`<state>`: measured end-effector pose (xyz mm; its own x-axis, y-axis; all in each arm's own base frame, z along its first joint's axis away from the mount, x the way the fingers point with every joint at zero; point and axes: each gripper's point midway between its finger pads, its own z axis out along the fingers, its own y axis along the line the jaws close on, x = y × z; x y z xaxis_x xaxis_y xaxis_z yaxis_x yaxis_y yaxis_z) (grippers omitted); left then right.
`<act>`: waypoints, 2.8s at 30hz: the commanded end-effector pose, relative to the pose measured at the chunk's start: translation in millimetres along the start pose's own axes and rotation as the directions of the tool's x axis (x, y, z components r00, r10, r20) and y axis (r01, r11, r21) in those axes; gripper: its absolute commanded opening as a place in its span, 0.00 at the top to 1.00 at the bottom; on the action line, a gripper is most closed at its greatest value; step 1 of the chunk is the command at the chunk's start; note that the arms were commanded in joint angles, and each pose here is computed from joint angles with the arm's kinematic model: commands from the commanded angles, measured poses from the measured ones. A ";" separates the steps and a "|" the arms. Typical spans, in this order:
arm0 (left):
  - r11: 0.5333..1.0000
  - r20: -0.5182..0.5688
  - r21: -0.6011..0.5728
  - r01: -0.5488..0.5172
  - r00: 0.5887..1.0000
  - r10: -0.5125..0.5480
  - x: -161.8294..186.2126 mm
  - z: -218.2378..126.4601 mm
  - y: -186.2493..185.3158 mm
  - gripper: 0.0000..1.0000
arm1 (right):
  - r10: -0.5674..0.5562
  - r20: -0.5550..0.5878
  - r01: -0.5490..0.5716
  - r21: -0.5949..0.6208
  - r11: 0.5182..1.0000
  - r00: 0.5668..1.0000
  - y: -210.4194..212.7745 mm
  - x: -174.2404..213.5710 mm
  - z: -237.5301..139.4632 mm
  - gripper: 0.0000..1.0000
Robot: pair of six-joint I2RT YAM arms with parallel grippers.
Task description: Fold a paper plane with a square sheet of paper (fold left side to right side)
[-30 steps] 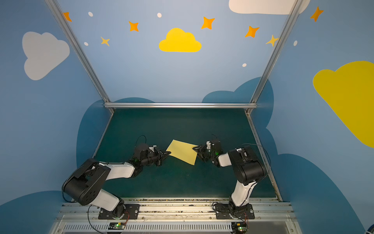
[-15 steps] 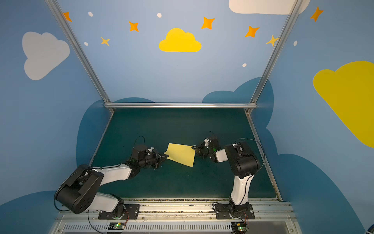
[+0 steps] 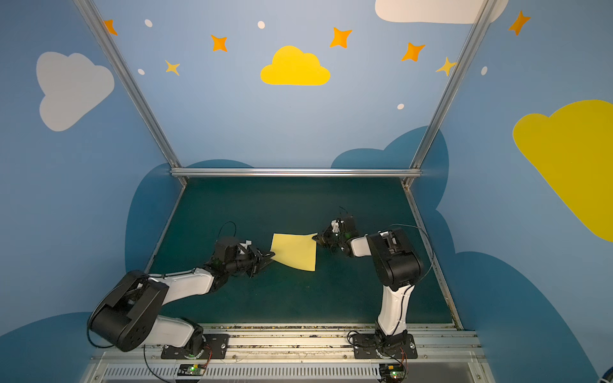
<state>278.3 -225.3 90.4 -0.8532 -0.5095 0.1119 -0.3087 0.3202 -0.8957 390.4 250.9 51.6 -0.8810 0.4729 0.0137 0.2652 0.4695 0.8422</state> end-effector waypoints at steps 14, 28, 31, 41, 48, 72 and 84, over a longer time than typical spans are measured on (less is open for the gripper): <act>0.948 0.106 -0.076 -0.309 0.943 0.315 -39.2 -34.9 -20.2 0.23 | -0.278 -0.035 0.276 -0.060 0.959 0.960 109.5 -0.9 -47.8 1.00; 0.863 0.199 -0.010 -0.505 0.845 0.497 -80.7 -21.6 -66.0 0.15 | -0.384 -0.024 0.368 -0.233 0.900 0.923 204.0 34.3 -89.3 1.00; 0.827 0.233 0.021 -0.562 0.807 0.543 -85.0 -20.8 -79.9 0.14 | -0.406 -0.020 0.386 -0.271 0.882 0.914 226.0 42.4 -96.5 1.00; 0.691 0.371 0.103 -0.716 0.672 0.641 -97.4 -33.9 -121.0 0.11 | -0.487 -0.004 0.445 -0.400 0.801 0.873 299.8 73.2 -126.0 1.00; 0.566 0.486 0.171 -0.806 0.569 0.663 -99.1 -60.9 -162.3 0.10 | -0.525 0.031 0.473 -0.483 0.737 0.850 344.9 90.6 -152.6 1.00; 0.395 0.486 0.455 -0.798 0.594 0.641 -102.0 -83.6 -242.1 0.08 | -0.561 0.083 0.493 -0.595 0.635 0.824 394.6 127.0 -191.5 1.00; 0.386 0.344 0.568 -0.727 0.636 0.691 -71.4 -66.6 -242.0 0.23 | -0.516 0.099 0.474 -0.567 0.673 0.851 375.2 101.5 -182.4 1.00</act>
<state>400.3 -207.0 312.6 -0.6348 -0.4185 -0.6496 0.6865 0.0804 -0.7226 330.2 349.4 455.2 -0.8685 0.2017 -0.4528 -0.4337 0.1332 0.8912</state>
